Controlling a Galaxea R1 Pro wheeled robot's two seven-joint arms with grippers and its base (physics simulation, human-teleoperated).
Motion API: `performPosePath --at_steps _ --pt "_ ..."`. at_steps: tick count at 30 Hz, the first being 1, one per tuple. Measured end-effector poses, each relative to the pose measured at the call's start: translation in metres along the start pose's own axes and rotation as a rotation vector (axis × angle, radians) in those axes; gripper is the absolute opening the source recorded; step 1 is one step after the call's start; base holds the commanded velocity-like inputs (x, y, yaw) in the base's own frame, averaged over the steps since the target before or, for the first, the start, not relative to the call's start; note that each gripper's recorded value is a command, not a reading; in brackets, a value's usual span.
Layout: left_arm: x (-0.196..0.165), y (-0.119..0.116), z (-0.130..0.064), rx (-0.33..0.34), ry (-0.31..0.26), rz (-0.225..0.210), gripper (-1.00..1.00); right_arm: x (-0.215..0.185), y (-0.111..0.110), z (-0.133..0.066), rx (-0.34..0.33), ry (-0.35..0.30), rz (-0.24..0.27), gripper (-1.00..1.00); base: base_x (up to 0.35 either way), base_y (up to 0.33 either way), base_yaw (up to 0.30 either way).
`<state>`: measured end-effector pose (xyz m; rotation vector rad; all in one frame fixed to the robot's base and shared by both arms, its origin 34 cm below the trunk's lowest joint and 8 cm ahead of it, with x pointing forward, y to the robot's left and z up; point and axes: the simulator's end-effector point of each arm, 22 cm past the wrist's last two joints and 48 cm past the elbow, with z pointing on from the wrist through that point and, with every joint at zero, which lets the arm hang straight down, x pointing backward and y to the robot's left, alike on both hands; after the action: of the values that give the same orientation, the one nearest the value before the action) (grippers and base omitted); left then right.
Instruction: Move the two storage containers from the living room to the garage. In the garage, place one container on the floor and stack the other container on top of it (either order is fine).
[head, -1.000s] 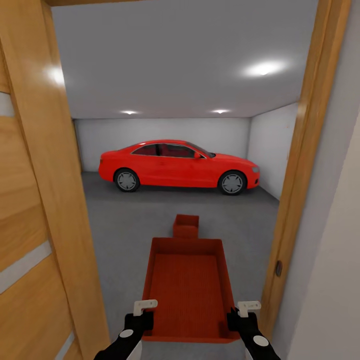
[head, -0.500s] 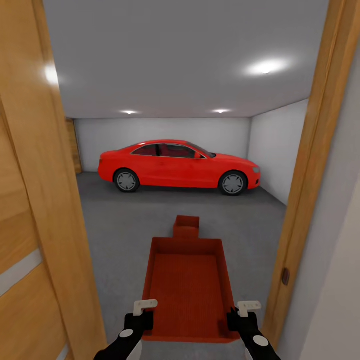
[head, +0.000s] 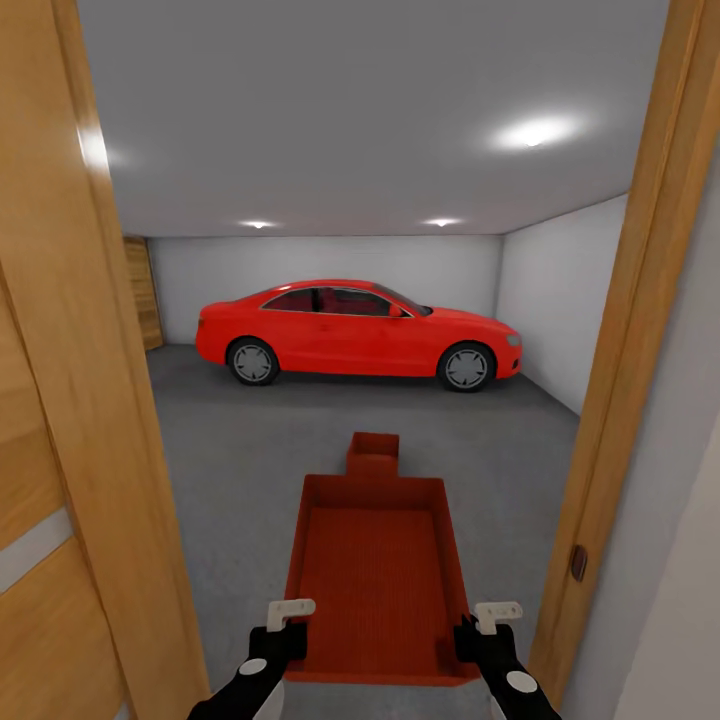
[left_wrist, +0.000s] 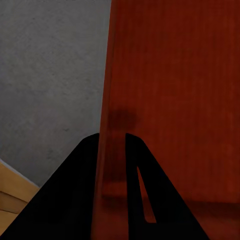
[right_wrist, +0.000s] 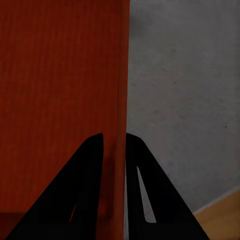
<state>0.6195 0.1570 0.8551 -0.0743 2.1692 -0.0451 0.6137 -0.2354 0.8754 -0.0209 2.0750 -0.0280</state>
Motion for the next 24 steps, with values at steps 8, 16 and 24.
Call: performPosePath --at_steps 8,16,24 --pt "-0.0001 0.0001 -0.0005 0.001 -0.001 0.0 -1.0 -0.0002 0.0001 -0.0005 0.0 -0.001 0.0 -1.0 0.158 0.0 0.0" --pt "-0.0019 -0.0004 0.0001 0.001 -0.004 0.0 -1.0 -0.0021 -0.0002 0.0 0.001 -0.004 0.0 -1.0 0.075 0.0 0.0" --pt "0.0 -0.0001 0.0 0.0 0.0 0.0 -1.0 0.0 -0.0001 0.0 0.0 0.0 -0.001 -1.0 0.001 0.0 0.0"
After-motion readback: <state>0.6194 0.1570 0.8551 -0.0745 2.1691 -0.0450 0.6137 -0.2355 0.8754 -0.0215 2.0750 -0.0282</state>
